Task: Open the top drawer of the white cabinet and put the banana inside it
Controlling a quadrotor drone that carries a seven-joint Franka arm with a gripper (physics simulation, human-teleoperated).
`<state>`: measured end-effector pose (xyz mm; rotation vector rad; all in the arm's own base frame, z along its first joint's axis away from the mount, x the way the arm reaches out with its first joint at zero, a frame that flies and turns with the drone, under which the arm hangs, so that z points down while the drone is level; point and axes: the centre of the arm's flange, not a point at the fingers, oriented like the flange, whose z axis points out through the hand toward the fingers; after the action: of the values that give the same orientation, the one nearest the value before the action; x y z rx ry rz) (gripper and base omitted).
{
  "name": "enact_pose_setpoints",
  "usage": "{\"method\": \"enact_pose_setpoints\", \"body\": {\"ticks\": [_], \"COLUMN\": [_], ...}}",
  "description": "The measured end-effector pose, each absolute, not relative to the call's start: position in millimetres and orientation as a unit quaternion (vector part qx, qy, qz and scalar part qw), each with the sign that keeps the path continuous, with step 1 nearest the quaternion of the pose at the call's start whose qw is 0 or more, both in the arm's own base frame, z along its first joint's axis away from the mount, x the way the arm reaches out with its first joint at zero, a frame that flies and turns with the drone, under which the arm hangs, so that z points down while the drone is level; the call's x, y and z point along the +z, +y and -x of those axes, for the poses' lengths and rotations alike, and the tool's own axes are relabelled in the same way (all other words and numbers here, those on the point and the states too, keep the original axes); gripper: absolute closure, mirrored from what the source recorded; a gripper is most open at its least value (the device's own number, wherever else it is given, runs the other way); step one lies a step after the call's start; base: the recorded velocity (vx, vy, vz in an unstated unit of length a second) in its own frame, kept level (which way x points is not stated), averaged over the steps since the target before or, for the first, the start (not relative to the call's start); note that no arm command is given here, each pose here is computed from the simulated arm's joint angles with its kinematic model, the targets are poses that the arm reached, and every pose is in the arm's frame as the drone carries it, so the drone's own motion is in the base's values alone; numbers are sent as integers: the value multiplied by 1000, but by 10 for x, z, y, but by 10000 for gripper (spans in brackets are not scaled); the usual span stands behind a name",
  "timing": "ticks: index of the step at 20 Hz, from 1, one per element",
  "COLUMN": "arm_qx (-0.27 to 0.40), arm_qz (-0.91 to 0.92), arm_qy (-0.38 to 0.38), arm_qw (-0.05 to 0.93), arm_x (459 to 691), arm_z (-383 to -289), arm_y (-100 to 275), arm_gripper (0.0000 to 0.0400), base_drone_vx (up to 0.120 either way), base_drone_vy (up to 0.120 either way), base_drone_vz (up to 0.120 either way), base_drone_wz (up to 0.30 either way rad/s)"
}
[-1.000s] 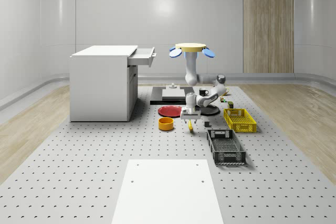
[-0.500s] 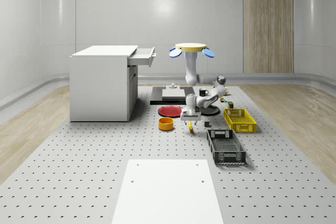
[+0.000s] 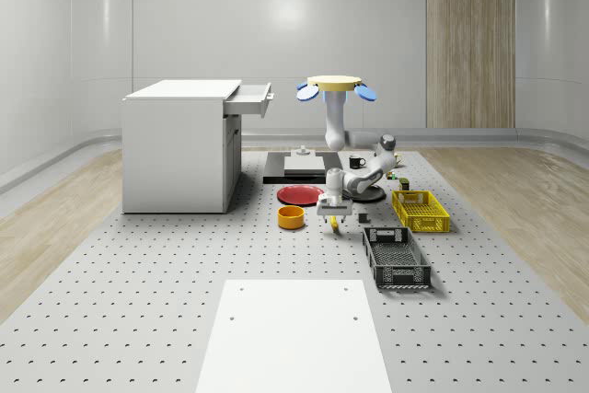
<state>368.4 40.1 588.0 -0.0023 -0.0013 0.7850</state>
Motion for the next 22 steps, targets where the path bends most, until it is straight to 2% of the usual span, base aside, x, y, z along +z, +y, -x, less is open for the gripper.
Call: {"method": "enact_pose_setpoints", "body": {"ticks": [22], "arm_qx": [383], "arm_qz": [1], "arm_qy": [-1], "arm_qw": [924], "arm_x": [6072], "arm_z": [-3687], "arm_y": [401], "arm_gripper": [0], "base_drone_vx": [0], "base_drone_vy": [0], "base_drone_vz": [0], "base_drone_wz": [0]}}
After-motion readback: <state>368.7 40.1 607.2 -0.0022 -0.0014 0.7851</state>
